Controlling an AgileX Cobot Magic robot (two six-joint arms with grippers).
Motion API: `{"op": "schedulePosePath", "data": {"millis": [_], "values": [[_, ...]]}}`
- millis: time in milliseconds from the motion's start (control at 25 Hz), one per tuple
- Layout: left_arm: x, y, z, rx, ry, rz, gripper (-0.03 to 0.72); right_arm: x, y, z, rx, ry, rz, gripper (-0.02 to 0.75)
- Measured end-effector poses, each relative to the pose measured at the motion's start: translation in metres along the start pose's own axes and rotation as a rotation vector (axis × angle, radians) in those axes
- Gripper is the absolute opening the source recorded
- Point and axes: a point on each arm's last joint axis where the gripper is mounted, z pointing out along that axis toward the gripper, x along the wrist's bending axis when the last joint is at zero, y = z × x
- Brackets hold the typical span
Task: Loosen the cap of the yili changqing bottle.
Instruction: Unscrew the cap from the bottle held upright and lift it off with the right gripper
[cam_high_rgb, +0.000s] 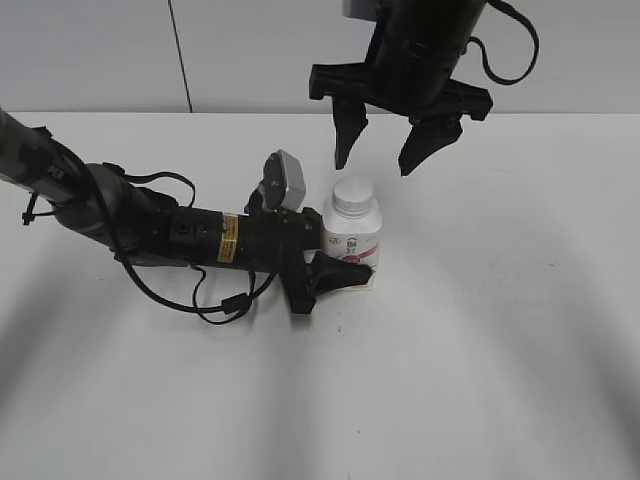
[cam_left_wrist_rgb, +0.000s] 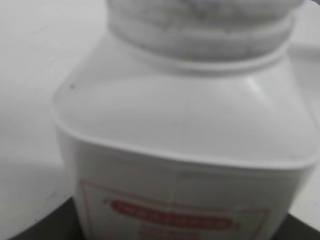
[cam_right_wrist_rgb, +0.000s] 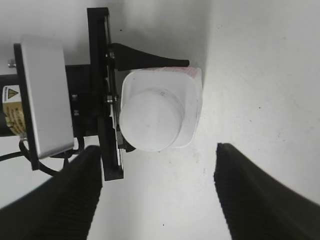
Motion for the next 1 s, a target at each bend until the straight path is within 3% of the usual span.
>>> {"op": "schedulePosePath", "data": {"millis": [560, 1000], "values": [[0.000, 0.000, 0.000, 0.000, 0.000, -0.004, 0.395, 0.002, 0.005, 0.000, -0.057, 0.021, 0.015, 0.553], [0.000, 0.000, 0.000, -0.001, 0.001, -0.005, 0.395, -0.002, 0.007, 0.027, 0.011, -0.009, 0.041, 0.553]]}}
